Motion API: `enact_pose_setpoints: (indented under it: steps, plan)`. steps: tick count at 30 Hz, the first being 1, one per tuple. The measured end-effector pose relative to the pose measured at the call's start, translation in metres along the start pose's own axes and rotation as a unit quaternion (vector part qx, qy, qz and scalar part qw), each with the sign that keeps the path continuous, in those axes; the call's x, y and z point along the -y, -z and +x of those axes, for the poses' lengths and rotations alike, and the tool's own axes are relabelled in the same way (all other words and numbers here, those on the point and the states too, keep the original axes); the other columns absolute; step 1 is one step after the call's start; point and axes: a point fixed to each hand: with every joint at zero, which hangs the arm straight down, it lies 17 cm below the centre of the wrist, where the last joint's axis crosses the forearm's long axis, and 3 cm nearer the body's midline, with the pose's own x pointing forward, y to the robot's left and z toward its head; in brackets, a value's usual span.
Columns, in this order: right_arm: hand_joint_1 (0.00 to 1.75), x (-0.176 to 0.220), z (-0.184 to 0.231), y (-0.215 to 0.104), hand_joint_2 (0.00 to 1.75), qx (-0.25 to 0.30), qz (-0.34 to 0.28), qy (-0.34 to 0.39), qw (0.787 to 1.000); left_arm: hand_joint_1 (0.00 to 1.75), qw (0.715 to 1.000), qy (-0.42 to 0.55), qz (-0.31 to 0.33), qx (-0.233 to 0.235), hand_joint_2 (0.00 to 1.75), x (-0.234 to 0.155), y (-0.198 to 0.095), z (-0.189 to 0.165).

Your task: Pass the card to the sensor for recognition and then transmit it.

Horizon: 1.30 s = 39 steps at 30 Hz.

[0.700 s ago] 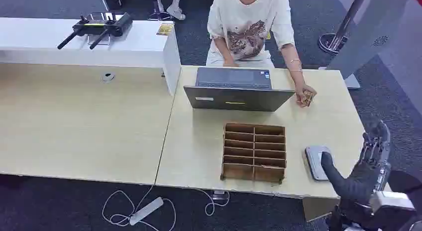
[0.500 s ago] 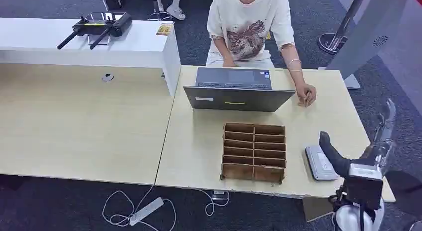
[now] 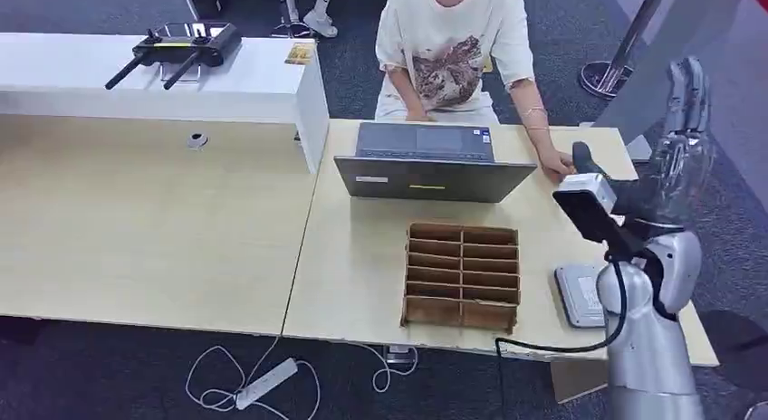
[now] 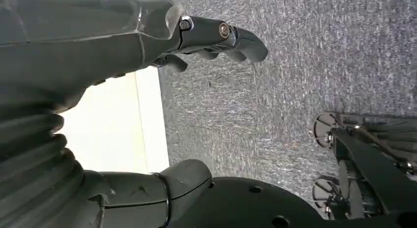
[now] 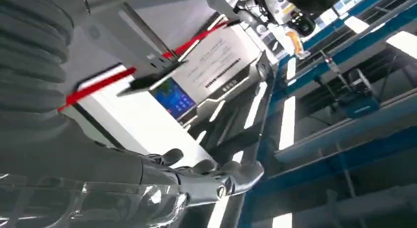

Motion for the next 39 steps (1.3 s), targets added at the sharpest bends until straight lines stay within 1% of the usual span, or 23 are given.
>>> enact_pose_setpoints:
  steps: [2, 7, 10, 12, 17, 20, 23, 28, 33, 39]
  plan:
    - [0.00, -0.004, 0.001, 0.011, 1.75, 0.006, 0.003, -0.004, 1.000, 0.00, 1.000, 0.001, 0.000, 0.000, 1.75, 0.000, 0.000, 0.000]
    - [0.00, -0.014, -0.001, 0.015, 1.75, 0.010, 0.014, -0.009, 1.000, 0.00, 1.000, 0.001, 0.000, 0.000, 1.75, 0.000, 0.000, -0.001]
    - [0.00, -0.022, -0.001, 0.024, 1.75, 0.011, 0.026, -0.029, 0.999, 0.00, 1.000, 0.004, -0.001, 0.001, 1.75, 0.000, 0.000, 0.000]
    - [0.00, -0.035, -0.002, 0.041, 1.75, 0.012, 0.046, -0.052, 0.998, 0.00, 1.000, 0.008, -0.003, 0.005, 1.75, 0.000, 0.000, 0.001]
    - [0.00, -0.062, -0.010, 0.096, 1.75, 0.005, 0.093, -0.107, 0.990, 0.00, 1.000, 0.018, -0.004, 0.007, 1.75, -0.002, 0.000, 0.002]
    - [0.00, -0.072, -0.022, 0.122, 1.75, -0.019, 0.124, -0.133, 0.983, 0.00, 1.000, 0.022, -0.005, 0.010, 1.75, -0.003, 0.000, 0.002]
    - [0.00, -0.079, -0.033, 0.136, 1.75, -0.044, 0.155, -0.156, 0.975, 0.00, 1.000, 0.027, -0.007, 0.012, 1.75, -0.004, 0.001, 0.004]
    - [0.00, -0.088, -0.053, 0.142, 1.75, -0.082, 0.206, -0.194, 0.956, 0.00, 0.999, 0.032, -0.008, 0.012, 1.75, -0.006, 0.001, 0.004]
    - [0.00, -0.090, -0.059, 0.145, 1.75, -0.096, 0.223, -0.205, 0.948, 0.00, 0.999, 0.033, -0.007, 0.012, 1.75, -0.007, 0.001, 0.004]
    - [0.00, -0.093, -0.062, 0.143, 1.75, -0.102, 0.232, -0.211, 0.944, 0.00, 0.999, 0.033, -0.007, 0.012, 1.75, -0.009, 0.001, 0.004]
